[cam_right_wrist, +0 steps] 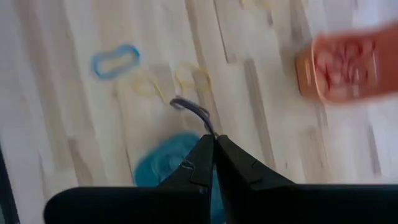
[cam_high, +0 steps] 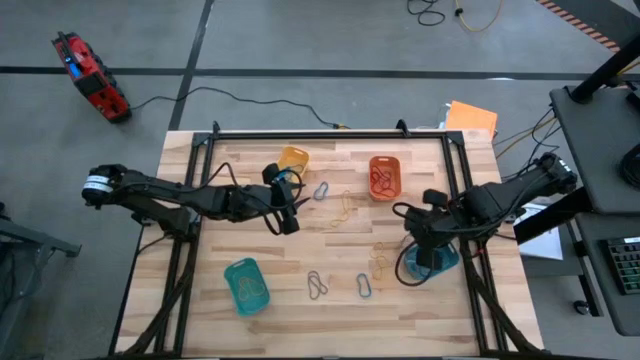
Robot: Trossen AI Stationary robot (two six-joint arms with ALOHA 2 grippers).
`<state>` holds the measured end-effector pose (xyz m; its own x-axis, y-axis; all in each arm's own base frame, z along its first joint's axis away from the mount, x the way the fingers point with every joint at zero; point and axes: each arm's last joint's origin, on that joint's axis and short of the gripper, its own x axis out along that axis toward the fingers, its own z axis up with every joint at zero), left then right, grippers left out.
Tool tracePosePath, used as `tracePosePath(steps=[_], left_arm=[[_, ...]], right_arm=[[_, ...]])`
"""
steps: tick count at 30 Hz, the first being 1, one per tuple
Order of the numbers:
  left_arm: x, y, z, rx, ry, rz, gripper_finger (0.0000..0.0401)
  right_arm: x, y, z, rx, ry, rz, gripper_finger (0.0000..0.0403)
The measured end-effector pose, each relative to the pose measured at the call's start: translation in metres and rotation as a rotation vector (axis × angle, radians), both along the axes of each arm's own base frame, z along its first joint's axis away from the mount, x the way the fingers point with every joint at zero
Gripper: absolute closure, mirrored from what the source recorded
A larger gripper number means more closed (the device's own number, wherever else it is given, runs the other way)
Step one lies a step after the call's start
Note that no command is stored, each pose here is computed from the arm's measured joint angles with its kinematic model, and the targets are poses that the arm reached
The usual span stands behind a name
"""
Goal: Sort rubber bands into baskets
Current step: Put the violet rubber band into the blue bin
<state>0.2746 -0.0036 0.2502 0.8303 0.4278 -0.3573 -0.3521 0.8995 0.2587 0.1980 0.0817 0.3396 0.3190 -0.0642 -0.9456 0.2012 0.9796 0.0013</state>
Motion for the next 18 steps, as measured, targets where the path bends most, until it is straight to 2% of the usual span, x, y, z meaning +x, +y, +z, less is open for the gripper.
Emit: tracePosePath(steps=[6,12,18], left_arm=[[0.0,0.001,0.0,0.017,0.002,0.021,0.0244],[0.0,0.001,0.001,0.031,0.007,0.029,0.0244],[0.0,0.001,0.001,0.032,0.007,0.033,0.0244]], right_arm=[[-0.009,-0.001,-0.006,0.024,0.108,-0.078,0.0394],[-0.015,0.001,-0.008,0.092,0.184,-0.144,0.0394],[-0.017,0.008,-0.015,0.103,0.204,-0.166,0.0394]])
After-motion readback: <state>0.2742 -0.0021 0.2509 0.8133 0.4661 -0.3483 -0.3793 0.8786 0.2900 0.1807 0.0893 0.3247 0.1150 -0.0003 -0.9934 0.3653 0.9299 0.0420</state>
